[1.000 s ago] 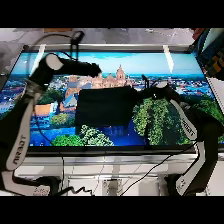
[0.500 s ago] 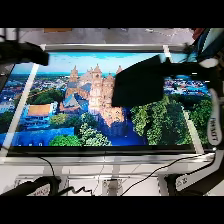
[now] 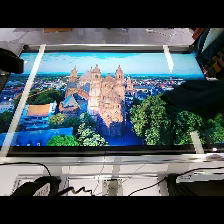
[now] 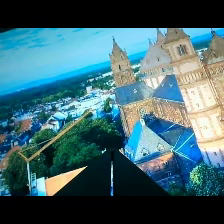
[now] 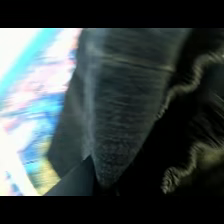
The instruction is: Fold the clothes and pants, and hang the long-sleeved shirts on hangers.
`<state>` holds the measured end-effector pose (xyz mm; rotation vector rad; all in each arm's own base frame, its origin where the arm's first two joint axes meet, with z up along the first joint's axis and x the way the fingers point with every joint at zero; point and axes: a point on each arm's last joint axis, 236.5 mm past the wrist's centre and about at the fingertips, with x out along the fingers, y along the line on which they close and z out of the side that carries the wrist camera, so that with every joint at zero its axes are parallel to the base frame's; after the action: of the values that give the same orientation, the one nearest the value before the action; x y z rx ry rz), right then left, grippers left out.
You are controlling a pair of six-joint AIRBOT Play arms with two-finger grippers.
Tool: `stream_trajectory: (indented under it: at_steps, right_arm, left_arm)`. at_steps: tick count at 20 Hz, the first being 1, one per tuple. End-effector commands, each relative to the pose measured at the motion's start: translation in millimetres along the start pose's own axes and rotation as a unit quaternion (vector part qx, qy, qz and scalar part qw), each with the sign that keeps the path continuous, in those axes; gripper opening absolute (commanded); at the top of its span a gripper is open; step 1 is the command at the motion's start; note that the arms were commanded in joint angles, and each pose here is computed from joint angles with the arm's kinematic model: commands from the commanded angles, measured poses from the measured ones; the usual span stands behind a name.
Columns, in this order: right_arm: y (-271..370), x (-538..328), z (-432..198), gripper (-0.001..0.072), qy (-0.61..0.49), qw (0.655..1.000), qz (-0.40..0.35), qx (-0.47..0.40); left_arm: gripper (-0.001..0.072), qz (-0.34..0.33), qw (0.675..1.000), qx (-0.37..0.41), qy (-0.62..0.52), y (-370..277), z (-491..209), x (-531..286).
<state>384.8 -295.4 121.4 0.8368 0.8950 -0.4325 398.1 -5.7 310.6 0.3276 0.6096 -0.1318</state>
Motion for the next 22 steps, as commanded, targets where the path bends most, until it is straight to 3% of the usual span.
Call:
stream_trajectory:
  at_steps: [1, 4, 7, 8, 9, 11, 12, 14, 15, 17, 18, 22]
  right_arm:
    - [-126.6, -48.6, -17.6, 0.003, 0.027, 0.984, -0.161, 0.072]
    - [-179.5, -78.6, -49.5, 0.0031, 0.067, 0.954, -0.248, 0.153]
    - [-185.8, -87.6, -69.0, 0.0032, 0.09, 0.934, -0.264, 0.222]
    - [-183.8, -88.2, -74.2, 0.0064, 0.101, 0.933, -0.263, 0.226]
    - [-182.5, -88.7, -77.3, 0.0188, 0.108, 0.932, -0.262, 0.227]
    - [-182.2, -89.2, -78.2, 0.0616, 0.11, 0.932, -0.262, 0.227]
    - [-182.0, -89.3, -78.9, 0.0699, 0.112, 0.932, -0.262, 0.225]
    - [-178.5, -89.1, -83.2, 0.0682, 0.123, 0.932, -0.257, 0.225]
    - [-174.8, -86.7, -83.1, 0.061, 0.129, 0.937, -0.248, 0.209]
    - [-164.8, -80.4, -82.8, 0.0093, 0.144, 0.947, -0.238, 0.162]
    - [-155.1, -75.8, -82.8, 0.0032, 0.149, 0.95, -0.232, 0.147]
    - [-79.3, -43.4, -85.8, 0.0032, 0.169, 0.967, -0.179, 0.061]
  left_arm:
    - [0.0021, -0.003, 1.0, -0.001, 0.007, -1.6, -4.3, -3.9]
    - [0.0021, -0.004, 1.0, -0.001, 0.007, -2.1, -4.2, -3.9]
    - [0.0021, -0.004, 1.0, 0.0, 0.007, -2.3, -4.0, -3.9]
    - [0.0021, -0.004, 1.0, -0.001, 0.007, -2.2, -4.1, -3.9]
    - [0.002, -0.004, 1.0, 0.0, 0.007, -2.0, -4.1, -3.9]
    - [0.0021, -0.004, 1.0, 0.0, 0.007, -2.0, -3.9, -3.9]
    - [0.0021, -0.004, 1.0, 0.0, 0.007, -2.0, -3.9, -3.9]
    - [0.0021, -0.004, 1.0, 0.0, 0.007, -2.0, -3.9, -3.9]
    - [0.0021, -0.004, 1.0, 0.0, 0.007, -2.0, -3.9, -3.9]
    - [0.0021, -0.004, 1.0, 0.0, 0.007, -2.0, -3.9, -3.9]
    - [0.0021, -0.004, 1.0, 0.0, 0.007, -2.0, -3.9, -3.9]
    - [0.0021, -0.004, 1.0, 0.0, 0.007, -2.0, -3.9, -3.9]
